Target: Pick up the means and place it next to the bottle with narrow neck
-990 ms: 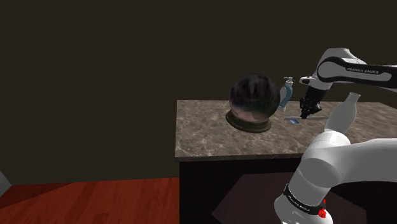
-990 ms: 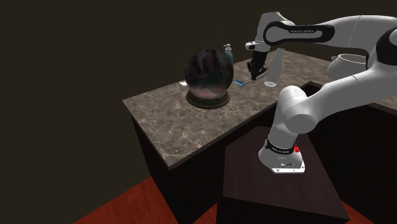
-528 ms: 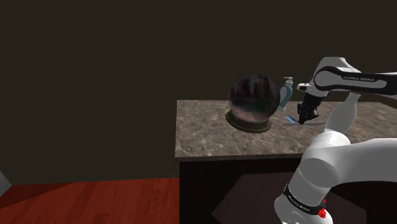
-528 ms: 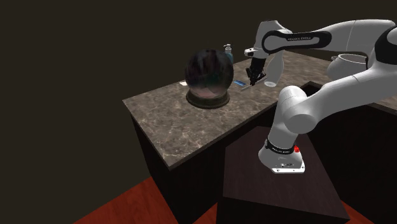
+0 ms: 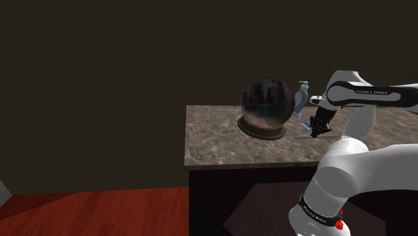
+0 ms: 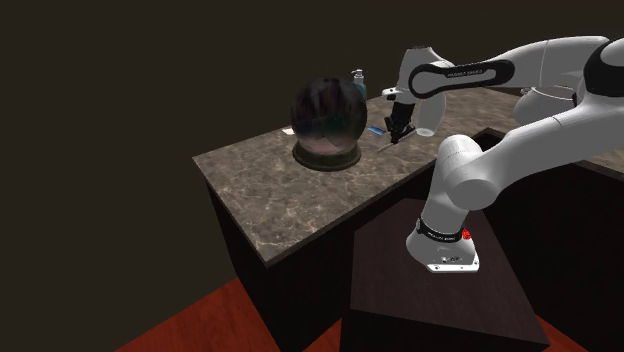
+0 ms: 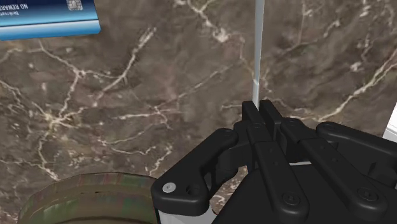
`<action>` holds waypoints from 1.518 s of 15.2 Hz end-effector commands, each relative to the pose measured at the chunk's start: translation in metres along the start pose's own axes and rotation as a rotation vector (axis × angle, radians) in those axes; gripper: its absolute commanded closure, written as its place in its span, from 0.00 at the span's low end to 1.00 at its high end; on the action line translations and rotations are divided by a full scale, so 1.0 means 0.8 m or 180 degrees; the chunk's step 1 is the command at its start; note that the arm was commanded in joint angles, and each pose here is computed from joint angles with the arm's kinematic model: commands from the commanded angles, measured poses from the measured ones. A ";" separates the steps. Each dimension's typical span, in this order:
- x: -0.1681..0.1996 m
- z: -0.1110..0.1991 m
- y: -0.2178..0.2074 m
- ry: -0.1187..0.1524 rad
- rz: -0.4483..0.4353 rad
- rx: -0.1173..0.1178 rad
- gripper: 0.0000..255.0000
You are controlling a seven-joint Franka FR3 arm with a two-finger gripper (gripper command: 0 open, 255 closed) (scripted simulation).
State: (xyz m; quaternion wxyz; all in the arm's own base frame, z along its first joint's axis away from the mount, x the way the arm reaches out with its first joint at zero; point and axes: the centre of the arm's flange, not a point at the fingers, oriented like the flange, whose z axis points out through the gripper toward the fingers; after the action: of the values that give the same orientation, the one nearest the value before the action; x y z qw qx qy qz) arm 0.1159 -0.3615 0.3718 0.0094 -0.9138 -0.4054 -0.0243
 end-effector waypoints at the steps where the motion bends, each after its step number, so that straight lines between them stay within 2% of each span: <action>1: -0.001 0.003 0.000 0.0000 0.0000 -0.0002 1.00; 7: -0.001 0.003 0.000 0.0000 0.0000 -0.0002 1.00; 8: -0.001 0.003 0.000 0.0000 0.0000 -0.0002 0.00; 13: -0.001 0.003 0.000 0.0000 0.0000 -0.0002 0.00; 17: -0.001 -0.059 0.000 0.0000 0.0000 -0.0002 0.00; 23: -0.001 -0.059 0.000 0.0000 0.0000 -0.0002 0.00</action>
State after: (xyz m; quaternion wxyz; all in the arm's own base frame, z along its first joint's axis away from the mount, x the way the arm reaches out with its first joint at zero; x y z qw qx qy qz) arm 0.1138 -0.3635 0.4190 0.0091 -0.9138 -0.4054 -0.0244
